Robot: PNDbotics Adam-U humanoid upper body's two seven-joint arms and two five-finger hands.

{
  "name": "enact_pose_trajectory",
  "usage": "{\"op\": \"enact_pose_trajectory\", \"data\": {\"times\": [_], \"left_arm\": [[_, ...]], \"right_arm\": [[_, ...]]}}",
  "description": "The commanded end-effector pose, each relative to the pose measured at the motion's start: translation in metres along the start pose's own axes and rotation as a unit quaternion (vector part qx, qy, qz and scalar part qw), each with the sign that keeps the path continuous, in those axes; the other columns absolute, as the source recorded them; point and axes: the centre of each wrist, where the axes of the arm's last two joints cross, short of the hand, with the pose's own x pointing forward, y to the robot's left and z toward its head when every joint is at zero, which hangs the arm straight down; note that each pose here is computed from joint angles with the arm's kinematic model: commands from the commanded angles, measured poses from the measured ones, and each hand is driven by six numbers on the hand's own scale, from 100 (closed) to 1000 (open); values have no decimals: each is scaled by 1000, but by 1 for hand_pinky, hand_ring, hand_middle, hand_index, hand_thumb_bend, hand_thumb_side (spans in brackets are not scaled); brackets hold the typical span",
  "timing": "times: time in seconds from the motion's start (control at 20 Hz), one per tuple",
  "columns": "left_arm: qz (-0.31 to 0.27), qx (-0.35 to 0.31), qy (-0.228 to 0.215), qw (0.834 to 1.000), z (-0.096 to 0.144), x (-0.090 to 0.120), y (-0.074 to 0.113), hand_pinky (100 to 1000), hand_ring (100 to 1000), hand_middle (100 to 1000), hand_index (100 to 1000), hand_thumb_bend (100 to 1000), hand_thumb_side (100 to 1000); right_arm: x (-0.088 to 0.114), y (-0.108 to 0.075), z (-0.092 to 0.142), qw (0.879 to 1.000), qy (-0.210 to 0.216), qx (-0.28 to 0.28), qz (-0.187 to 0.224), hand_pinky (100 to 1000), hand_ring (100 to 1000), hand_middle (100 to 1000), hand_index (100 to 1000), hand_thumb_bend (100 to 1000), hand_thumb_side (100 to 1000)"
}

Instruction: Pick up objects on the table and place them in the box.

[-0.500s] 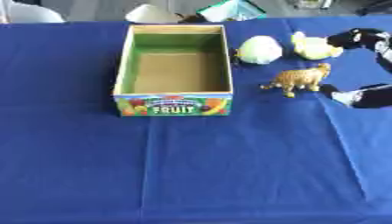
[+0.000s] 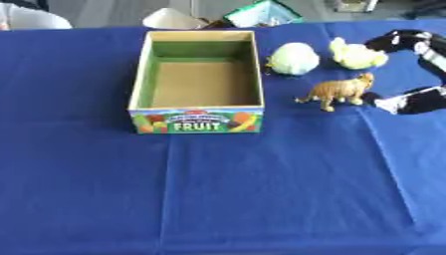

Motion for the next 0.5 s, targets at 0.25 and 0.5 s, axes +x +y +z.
{"op": "enact_pose_trajectory", "data": {"times": [0.25,0.5], "left_arm": [[-11,-8,-14,1000,-1,8,2,540,625,658,775,332,602],[-9,-10,-14,1000,-1,8,2,540,625,658,775,332,602]], "right_arm": [[-14,-8,-10,998,13,39,42,822,827,783,869,422,100],[-22,0,-20,997,18,61,53,822,827,779,865,422,100]]}}
